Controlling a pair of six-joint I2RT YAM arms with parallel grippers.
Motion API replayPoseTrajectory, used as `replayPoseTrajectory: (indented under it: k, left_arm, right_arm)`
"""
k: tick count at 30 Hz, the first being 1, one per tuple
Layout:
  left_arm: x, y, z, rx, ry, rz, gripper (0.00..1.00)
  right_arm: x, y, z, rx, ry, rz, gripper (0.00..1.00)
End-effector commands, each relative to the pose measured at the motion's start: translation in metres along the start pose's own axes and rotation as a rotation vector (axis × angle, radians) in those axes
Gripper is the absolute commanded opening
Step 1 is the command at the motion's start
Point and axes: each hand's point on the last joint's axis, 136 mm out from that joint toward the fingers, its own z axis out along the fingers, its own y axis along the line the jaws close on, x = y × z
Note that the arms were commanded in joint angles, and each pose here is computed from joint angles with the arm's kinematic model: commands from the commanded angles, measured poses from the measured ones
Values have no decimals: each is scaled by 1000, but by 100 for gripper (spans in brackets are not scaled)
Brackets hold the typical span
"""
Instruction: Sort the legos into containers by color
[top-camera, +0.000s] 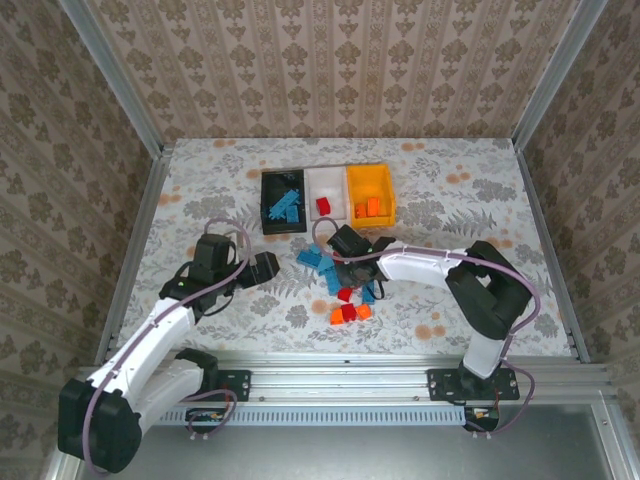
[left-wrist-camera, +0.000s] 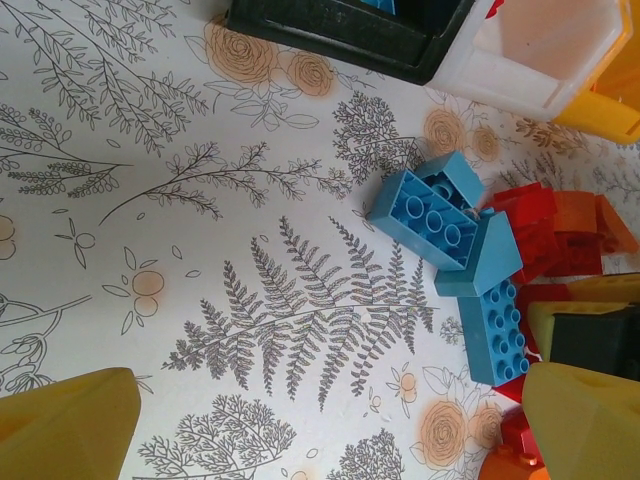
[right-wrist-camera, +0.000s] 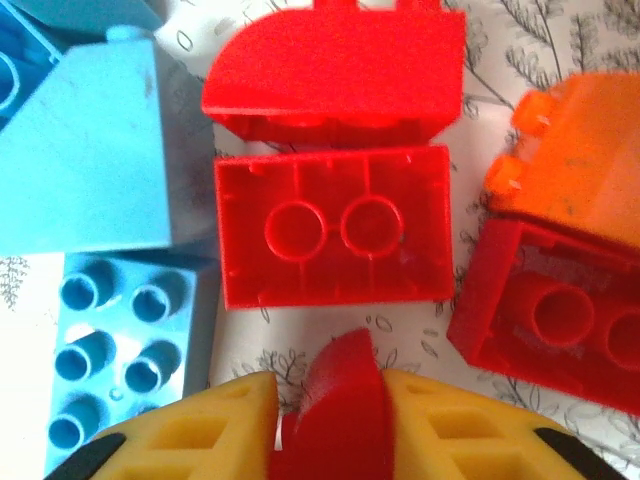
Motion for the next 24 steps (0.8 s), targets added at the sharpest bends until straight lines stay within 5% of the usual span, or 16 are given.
replayPoseTrajectory:
  k: [1, 12, 17, 24]
  left_arm:
    - [1, -4, 2, 19, 11, -15, 100]
    - [1, -4, 1, 19, 7, -7, 100]
    - [3, 2, 7, 4, 3, -35, 100]
    - [19, 13, 11, 3, 13, -126, 100]
  right_arm:
    - [-11, -1, -2, 30, -16, -38, 30]
    - [-28, 1, -43, -6, -101, -30, 26]
    - [-83, -7, -76, 17, -222, -24, 27]
    - [-175, -25, -39, 41, -242, 23, 27]
